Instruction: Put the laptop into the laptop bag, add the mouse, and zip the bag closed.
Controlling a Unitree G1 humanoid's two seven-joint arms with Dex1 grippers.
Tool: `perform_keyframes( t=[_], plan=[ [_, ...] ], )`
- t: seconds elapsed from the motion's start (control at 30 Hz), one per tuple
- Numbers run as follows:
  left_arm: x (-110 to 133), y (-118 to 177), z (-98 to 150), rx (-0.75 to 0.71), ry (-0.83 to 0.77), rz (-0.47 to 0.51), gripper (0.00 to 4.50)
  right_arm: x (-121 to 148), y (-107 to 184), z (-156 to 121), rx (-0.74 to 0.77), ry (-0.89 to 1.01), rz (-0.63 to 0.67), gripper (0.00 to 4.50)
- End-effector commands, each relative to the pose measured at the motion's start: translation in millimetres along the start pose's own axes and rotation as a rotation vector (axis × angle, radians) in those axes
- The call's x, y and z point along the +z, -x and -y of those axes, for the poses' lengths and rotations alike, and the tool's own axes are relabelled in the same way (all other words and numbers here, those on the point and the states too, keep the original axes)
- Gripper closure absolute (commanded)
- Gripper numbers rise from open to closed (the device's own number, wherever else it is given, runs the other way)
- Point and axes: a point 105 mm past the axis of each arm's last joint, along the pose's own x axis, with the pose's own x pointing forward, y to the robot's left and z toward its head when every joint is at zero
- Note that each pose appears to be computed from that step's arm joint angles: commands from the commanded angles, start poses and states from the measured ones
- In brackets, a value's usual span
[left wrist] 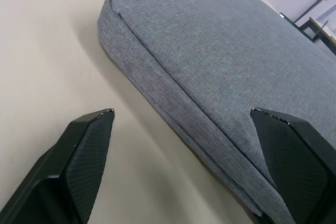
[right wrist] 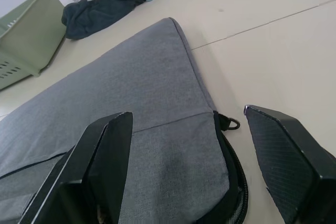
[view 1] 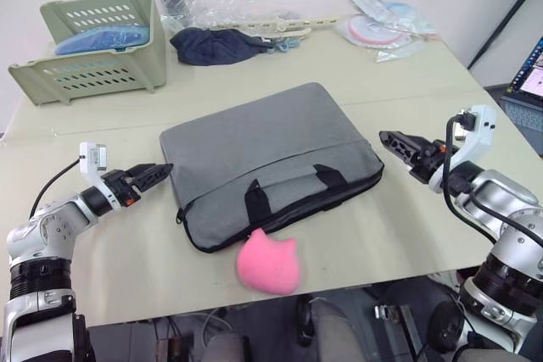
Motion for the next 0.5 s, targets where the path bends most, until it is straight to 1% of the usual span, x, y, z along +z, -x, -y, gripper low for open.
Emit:
perform_keyframes(
  t=[0.03,0.17,0.33,0.43,0.5],
  plan=[
    [-28,-14,7,-0.031,0.069,-0.099,0.0,-2,2,-8,0.019,0.011,0.012,0.76],
    [-44,-21,18,-0.084,0.094,-0.16,0.0,-8,3,-6,0.01,0.001,0.001,0.76],
    [-54,-27,23,-0.092,0.145,-0.185,0.0,-13,2,-4,0.006,-0.005,-0.006,0.76],
    [-54,-32,20,-0.069,0.169,-0.177,0.83,-15,2,-2,0.0,-0.012,-0.009,0.72],
    [-53,-35,18,-0.059,0.171,-0.174,1.75,-15,2,0,-0.005,-0.012,-0.008,0.72]
  ],
)
